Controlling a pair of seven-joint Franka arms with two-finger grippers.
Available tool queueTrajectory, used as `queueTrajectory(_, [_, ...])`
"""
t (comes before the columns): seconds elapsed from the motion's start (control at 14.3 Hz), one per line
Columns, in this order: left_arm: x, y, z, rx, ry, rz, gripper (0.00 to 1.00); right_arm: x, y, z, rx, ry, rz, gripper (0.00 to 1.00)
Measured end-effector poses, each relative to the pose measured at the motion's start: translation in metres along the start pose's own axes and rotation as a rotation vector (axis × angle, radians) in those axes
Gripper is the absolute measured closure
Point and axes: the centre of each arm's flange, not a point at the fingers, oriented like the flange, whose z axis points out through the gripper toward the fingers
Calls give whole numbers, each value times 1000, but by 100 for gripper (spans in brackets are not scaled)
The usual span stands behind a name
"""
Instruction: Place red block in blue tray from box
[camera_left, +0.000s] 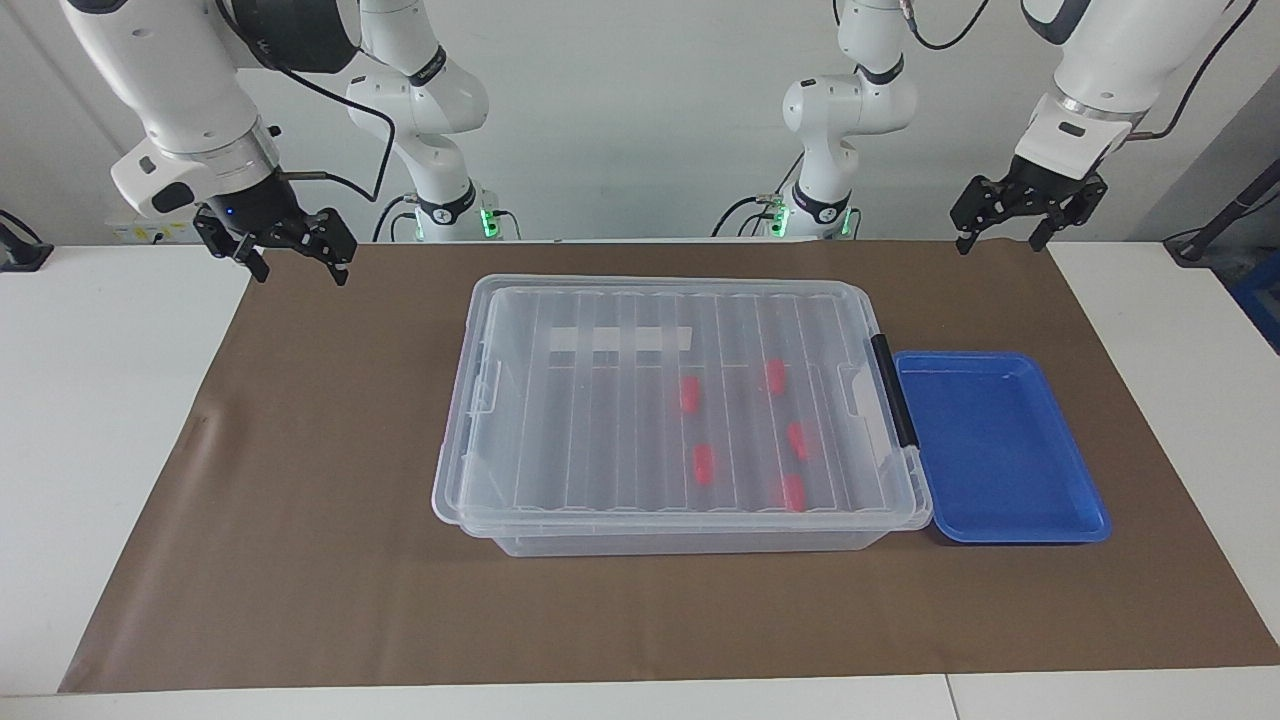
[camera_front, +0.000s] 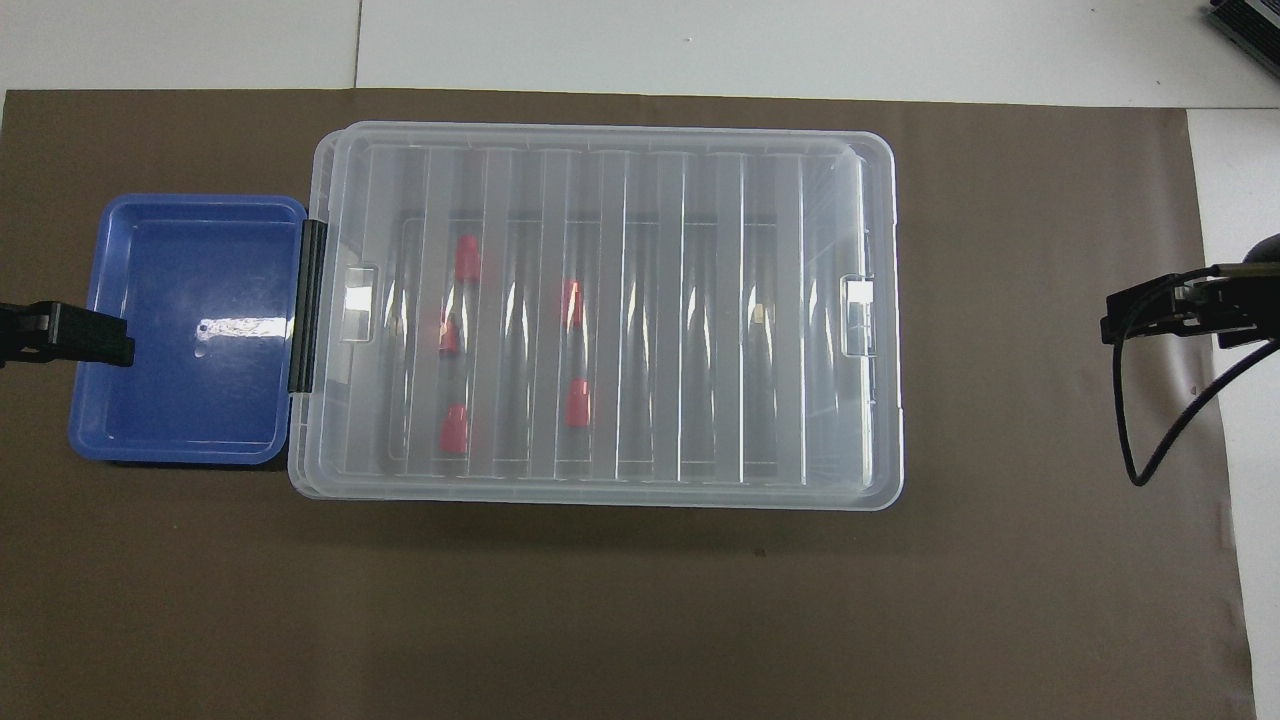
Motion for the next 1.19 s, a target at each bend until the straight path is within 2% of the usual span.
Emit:
queueTrajectory(0.28, [0,0,0,0,0,-1,0,1,0,2,0,1,0,0])
queueTrajectory(0.49, [0,0,0,0,0,-1,0,8,-4,5,15,64,5,0])
queueTrajectory(0.63, [0,0,0,0,1,-1,0,16,-17,25,28,116,16,0])
queueTrajectory(1.19, [0,0,0,0,1,-1,0,24,-107,115,85,155,-87,0])
